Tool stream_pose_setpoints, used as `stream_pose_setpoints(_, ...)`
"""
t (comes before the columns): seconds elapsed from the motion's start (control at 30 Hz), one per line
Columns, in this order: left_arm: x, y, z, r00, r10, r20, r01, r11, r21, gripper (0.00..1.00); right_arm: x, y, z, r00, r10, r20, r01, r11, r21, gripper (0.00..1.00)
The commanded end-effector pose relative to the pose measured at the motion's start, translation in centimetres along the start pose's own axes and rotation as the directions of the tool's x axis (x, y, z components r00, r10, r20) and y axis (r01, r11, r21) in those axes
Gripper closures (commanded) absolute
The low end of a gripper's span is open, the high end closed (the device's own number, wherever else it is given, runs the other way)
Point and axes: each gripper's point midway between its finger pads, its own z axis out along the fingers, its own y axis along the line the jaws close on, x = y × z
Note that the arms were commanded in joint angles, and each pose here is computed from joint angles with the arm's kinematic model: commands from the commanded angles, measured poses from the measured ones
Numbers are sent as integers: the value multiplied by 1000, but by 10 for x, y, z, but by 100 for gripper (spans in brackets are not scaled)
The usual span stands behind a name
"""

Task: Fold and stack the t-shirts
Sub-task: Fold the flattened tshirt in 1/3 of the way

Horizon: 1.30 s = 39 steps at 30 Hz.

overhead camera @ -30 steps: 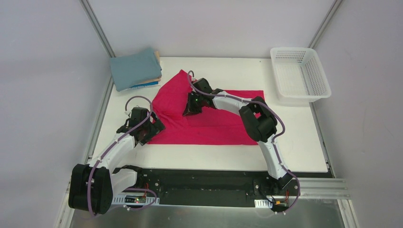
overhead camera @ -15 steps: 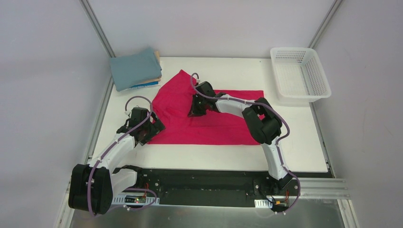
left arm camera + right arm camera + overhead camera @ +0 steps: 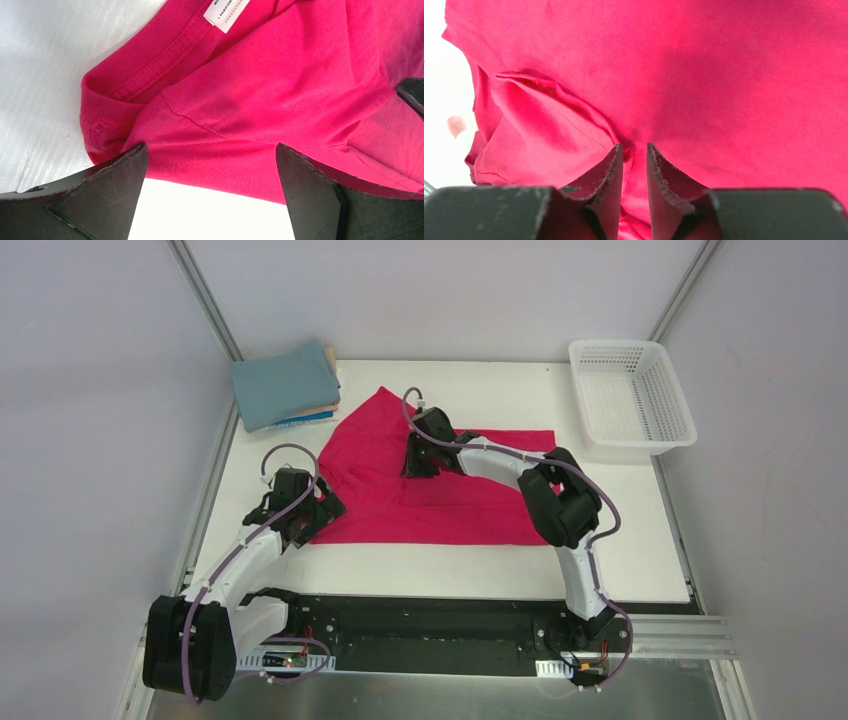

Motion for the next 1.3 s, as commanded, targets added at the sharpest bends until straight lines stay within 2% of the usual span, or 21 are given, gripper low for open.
stream_pose_setpoints(0.0,5,4,-6,1000,-4,-9,4,1000,-3,1,-46,3,-59,981,-24,192,11,997,70,72)
stream_pose_setpoints(0.13,4,-11,-15,1000,-11,-20,12,998,64,1,-54,-11,-103,958,-28,285,-12,990,137,49)
stream_pose_setpoints(0.2,0,-24,-23,1000,-12,-19,14,993,120,1,-49,-27,-126,950,-20,311,-39,982,182,30)
stream_pose_setpoints(0.27,-6,-39,-33,1000,-9,-15,11,984,176,1,-37,-53,-148,943,3,333,-88,967,240,4)
stream_pose_setpoints(0.3,-9,-45,-36,1000,0,-12,2,980,198,1,-29,-67,-158,939,23,344,-119,958,262,1)
stream_pose_setpoints(0.47,-14,-70,-37,998,65,-11,-61,969,239,1,25,-133,-193,919,144,367,-268,910,315,1)
stream_pose_setpoints(0.63,-12,-74,-6,994,95,-55,-84,980,181,1,55,-183,-202,887,265,378,-396,856,331,1)
stream_pose_setpoints(0.77,-6,-55,13,993,94,-76,-87,993,85,1,67,-207,-199,874,303,379,-437,831,344,1)
stream_pose_setpoints(0.9,7,-31,11,993,63,-96,-62,998,18,1,86,-222,-196,876,338,343,-459,801,383,1)
stream_pose_setpoints(1.17,-2,18,-19,998,16,68,-8,992,-127,1,122,-238,-203,863,399,309,-502,741,446,1)
stream_pose_setpoints(1.27,0,29,-24,996,15,84,-2,988,-153,1,136,-237,-205,858,426,289,-514,737,439,1)
